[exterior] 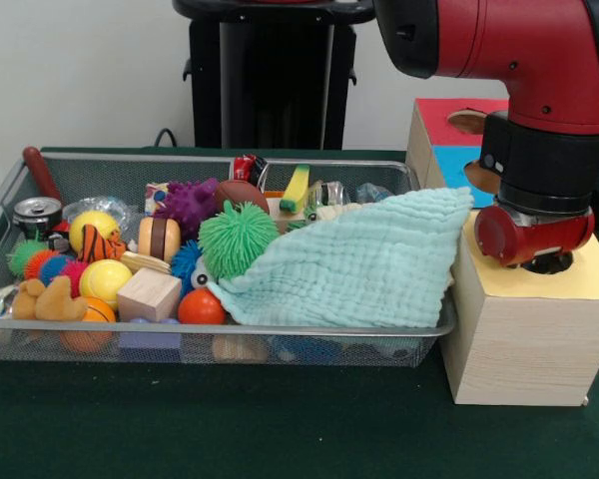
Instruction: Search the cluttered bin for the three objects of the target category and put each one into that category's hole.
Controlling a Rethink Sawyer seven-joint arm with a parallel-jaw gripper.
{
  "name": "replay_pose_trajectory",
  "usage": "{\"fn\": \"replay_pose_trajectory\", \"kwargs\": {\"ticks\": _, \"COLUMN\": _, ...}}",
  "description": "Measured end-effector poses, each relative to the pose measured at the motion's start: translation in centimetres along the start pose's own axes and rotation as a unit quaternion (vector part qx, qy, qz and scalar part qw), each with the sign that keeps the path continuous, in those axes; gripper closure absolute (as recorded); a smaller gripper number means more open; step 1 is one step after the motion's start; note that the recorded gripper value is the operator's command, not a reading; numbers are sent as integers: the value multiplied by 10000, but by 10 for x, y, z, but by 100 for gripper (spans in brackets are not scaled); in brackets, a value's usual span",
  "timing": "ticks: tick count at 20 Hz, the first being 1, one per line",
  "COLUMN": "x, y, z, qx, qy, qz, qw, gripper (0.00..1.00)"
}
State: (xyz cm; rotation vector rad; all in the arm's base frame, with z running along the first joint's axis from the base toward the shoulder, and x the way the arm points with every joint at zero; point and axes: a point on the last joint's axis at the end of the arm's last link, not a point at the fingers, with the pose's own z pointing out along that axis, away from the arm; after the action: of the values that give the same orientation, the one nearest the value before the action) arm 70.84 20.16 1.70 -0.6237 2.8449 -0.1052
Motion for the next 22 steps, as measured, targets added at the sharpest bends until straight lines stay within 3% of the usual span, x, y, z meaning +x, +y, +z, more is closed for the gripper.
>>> {"fn": "replay_pose_trajectory", "kwargs": {"ticks": 22, "x": -1, "y": -1, "z": 3, "qx": 63, "qy": -89, "qz": -9, "qw": 9999, "gripper": 100}}
